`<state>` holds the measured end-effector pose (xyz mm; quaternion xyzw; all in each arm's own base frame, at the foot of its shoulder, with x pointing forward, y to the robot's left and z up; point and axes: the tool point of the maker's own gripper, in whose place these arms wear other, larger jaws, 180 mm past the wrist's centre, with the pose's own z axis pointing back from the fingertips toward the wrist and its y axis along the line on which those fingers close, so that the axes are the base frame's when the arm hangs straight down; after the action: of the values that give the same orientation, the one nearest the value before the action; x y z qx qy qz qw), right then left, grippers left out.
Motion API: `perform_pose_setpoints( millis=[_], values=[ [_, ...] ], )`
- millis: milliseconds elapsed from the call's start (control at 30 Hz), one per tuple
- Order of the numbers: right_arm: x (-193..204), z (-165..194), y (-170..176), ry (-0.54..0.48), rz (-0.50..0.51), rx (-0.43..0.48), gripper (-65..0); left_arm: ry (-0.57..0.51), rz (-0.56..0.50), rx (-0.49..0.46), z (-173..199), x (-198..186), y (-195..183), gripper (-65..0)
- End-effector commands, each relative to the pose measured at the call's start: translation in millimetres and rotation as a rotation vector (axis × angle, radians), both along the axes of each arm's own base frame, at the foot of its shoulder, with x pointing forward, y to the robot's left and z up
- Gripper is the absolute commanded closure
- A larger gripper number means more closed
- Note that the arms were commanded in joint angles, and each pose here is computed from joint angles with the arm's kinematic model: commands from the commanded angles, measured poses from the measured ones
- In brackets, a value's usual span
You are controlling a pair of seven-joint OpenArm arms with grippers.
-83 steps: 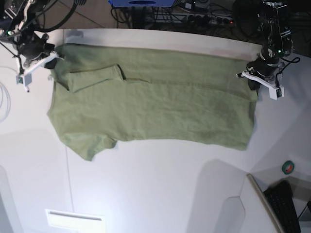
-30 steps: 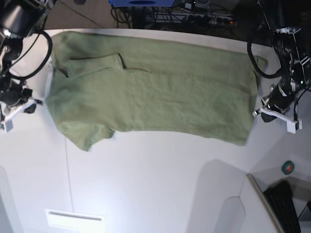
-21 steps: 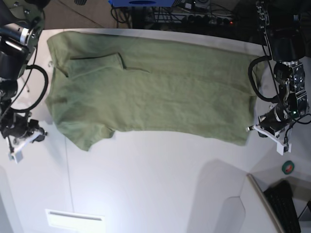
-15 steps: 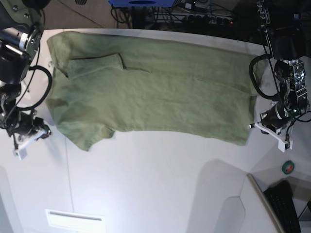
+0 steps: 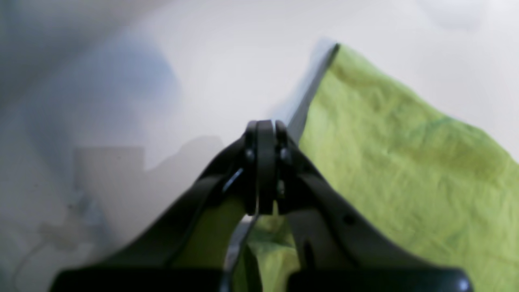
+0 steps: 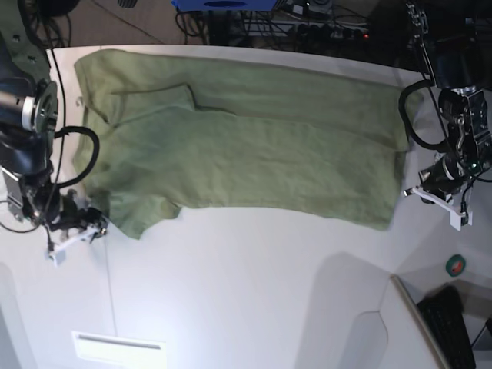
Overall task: Layout the t-shirt on the table in an organized manner, then fold the t-shirt properly
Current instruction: 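Release and move both grippers to the hem corners of the t-shirt, then grasp the hem corners with both grippers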
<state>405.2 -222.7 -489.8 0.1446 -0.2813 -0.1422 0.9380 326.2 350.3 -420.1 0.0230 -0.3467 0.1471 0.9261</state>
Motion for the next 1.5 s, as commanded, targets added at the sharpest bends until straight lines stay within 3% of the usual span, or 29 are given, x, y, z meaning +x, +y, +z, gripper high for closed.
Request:
perform_pose_setpoints(
  millis=[0, 167, 300, 433, 700, 933, 1133, 1467],
  values=[
    [18, 15, -10, -0.049, -0.017, -0.023, -29.3, -0.06, -0.004, 0.029, 21, 13, 9, 0.0],
    [24, 17, -2, -0.057, 0.019, -0.043, -30.3, -0.07, 0.039, 0.035, 25, 6, 25, -13.8],
    [42, 34, 0, -0.072, 0.033, -0.039, -41.0, -0.064, 0.042, 0.047, 27, 4, 32, -27.0],
    [42, 37, 4, -0.035, 0.056, -0.029, -42.9, -0.065, 0.045, 0.048, 28, 4, 34, -36.0],
    [36, 28, 40, 0.009, 0.11, 0.014, -43.2, -0.064, 0.04, 0.044, 26, 5, 30, -36.9],
    [45, 40, 51, -0.004, 0.145, 0.015, -43.1, -0.061, 0.041, 0.046, 26, 4, 31, -36.9],
    [36, 30, 61, 0.038, 0.279, -0.103, -42.6, -0.063, 0.044, 0.046, 26, 4, 32, -36.9],
    [31, 20, 48, 0.062, 0.215, -0.147, -42.6, -0.061, 0.04, 0.042, 25, 4, 29, -36.9]
  ],
)
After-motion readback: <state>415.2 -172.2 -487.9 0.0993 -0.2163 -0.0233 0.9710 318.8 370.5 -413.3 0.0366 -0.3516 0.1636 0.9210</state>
